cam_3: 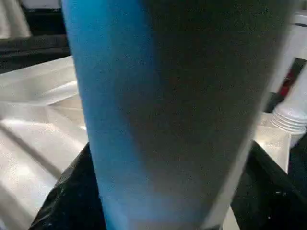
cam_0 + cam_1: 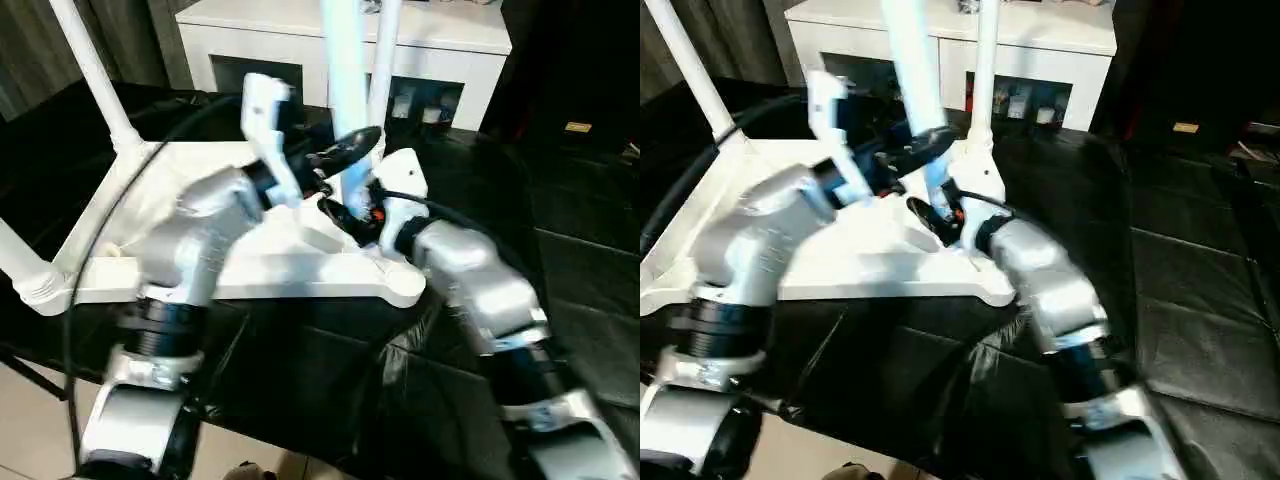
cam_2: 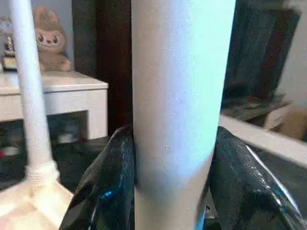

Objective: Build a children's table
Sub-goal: Insert table leg to table base

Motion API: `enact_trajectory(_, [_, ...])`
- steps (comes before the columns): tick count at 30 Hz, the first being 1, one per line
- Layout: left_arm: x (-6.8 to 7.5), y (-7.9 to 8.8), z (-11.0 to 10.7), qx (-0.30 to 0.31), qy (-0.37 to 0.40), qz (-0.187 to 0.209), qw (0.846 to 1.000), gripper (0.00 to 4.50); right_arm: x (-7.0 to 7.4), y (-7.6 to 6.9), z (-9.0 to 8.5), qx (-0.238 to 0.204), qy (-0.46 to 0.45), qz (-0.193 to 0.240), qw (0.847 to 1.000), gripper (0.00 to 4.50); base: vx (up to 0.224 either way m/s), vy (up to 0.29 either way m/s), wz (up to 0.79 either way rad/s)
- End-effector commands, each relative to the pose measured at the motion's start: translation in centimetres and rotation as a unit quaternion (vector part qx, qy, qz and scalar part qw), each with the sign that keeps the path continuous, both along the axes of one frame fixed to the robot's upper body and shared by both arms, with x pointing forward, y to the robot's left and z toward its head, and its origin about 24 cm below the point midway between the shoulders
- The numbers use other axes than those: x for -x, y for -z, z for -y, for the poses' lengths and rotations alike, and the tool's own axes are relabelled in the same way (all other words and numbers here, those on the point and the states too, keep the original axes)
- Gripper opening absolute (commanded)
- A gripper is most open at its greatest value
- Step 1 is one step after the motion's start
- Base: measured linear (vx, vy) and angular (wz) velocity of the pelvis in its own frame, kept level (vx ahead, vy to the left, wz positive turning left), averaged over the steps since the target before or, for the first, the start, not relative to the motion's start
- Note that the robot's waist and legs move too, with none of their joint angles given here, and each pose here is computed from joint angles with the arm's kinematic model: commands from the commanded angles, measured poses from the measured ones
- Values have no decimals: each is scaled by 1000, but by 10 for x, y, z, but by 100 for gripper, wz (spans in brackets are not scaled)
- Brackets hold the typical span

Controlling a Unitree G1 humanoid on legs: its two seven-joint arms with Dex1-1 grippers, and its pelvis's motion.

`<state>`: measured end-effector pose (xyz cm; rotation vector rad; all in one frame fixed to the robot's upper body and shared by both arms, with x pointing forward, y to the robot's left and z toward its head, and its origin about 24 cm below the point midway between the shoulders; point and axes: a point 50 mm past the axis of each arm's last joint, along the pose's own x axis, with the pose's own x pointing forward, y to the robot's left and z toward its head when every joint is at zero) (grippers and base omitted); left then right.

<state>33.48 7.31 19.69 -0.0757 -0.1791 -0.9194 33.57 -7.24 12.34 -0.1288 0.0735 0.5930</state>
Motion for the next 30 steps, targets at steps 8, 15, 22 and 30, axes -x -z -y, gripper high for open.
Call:
enact_trajectory(8, [-5, -4, -5, -20, -39, 31, 999, 186, -5, -6, 4, -7, 26, 21, 999, 213, 0, 0, 0])
enact_trajectory(15, [-5, -4, -5, -22, -43, 33, 998, 186, -3, -7, 3, -15, -1, 23, 1000, 202, 0, 0, 0])
enact_trajectory(22, [10, -3, -9, 3, 82, -11, 997, 290, 21, -13, -5, -56, -197, -1, 979, 197, 0, 0, 0])
enact_trajectory(30, [33, 1, -20, -8, 264, -52, 963, 333, 39, -14, 16, -65, -316, -43, 946, 196, 0, 0, 0])
